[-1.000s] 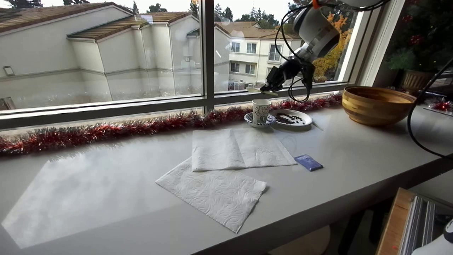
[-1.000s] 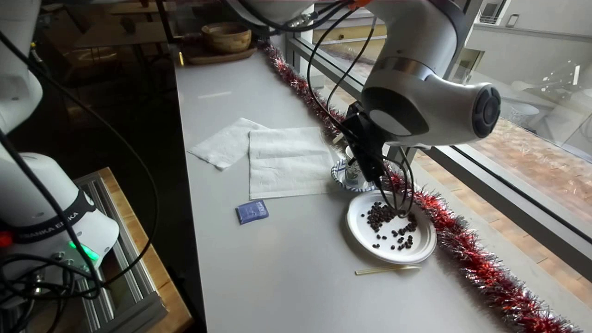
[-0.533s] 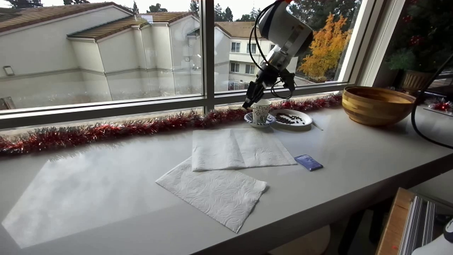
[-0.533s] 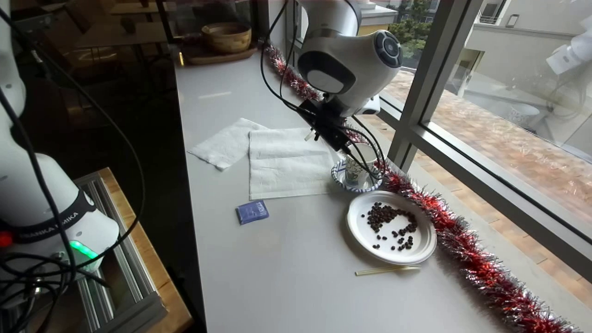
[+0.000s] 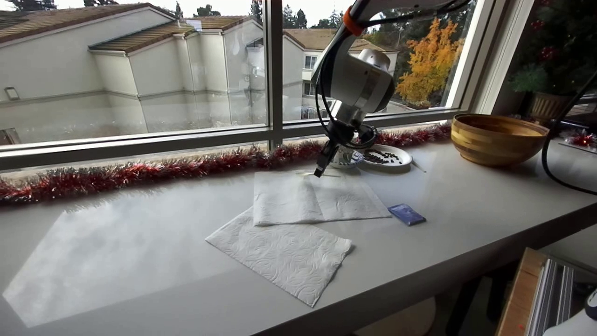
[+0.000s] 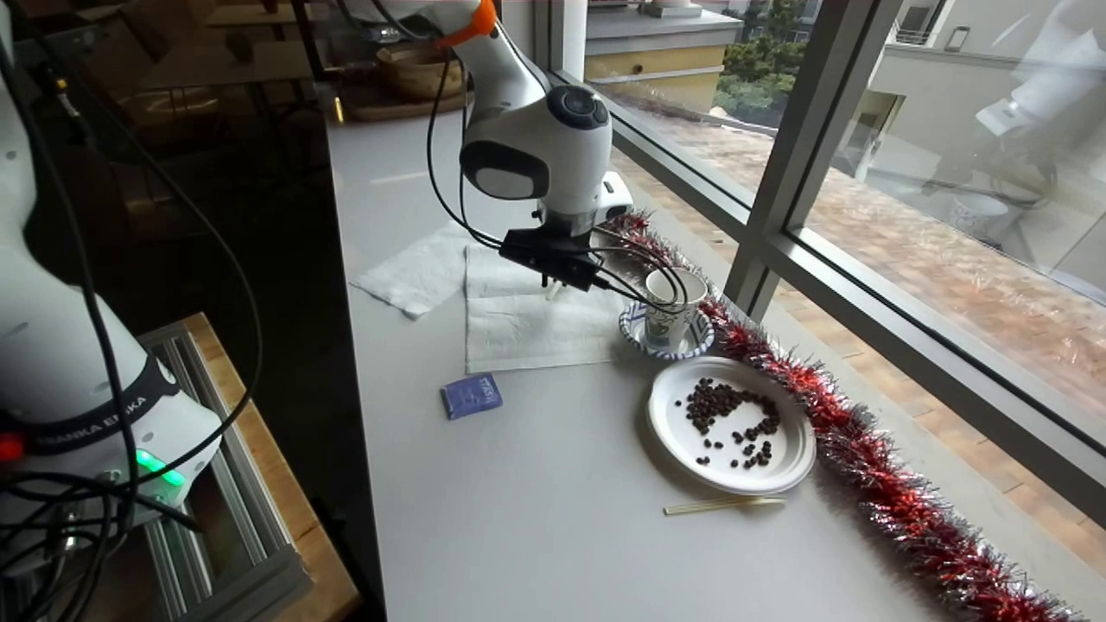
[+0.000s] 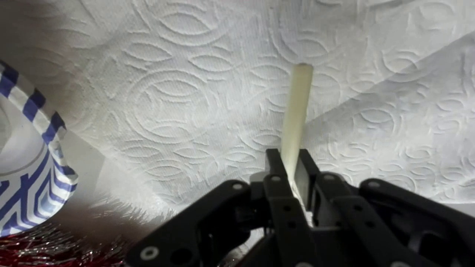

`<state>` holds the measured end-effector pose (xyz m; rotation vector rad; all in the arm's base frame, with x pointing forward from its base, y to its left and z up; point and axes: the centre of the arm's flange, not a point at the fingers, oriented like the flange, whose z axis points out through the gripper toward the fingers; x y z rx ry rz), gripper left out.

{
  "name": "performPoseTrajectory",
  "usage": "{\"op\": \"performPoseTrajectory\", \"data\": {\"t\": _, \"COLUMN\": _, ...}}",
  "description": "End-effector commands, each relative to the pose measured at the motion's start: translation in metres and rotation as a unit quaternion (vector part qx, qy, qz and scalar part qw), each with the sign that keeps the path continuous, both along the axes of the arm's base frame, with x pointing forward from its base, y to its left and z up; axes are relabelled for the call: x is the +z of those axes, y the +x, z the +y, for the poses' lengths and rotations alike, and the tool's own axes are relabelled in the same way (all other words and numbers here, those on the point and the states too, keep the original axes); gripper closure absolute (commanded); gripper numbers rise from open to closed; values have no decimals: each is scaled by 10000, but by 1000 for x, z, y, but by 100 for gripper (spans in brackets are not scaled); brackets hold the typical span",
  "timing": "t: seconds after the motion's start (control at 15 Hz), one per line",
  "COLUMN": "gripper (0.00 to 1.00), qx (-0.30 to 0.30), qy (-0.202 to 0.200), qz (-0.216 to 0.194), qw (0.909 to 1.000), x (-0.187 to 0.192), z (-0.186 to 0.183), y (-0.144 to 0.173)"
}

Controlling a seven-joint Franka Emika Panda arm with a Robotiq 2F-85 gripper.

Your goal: Using the spoon, scoop a little of the plate's objects into the cup

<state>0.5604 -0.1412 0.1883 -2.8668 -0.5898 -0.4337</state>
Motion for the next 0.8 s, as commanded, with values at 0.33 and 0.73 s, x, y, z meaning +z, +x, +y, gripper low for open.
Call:
{"op": "performPoseTrajectory", "data": {"t": 0.33, "gripper": 34, "qx": 690, "qy": -1092, "qz": -600, "qw": 9898, "x": 21, "z": 18, "y": -39}}
{"op": "performPoseTrajectory", "data": {"t": 0.73, "gripper": 0, "qx": -506, "qy": -847, "qz": 186, "qw": 9949, "x": 95, "z": 7, "y": -72}}
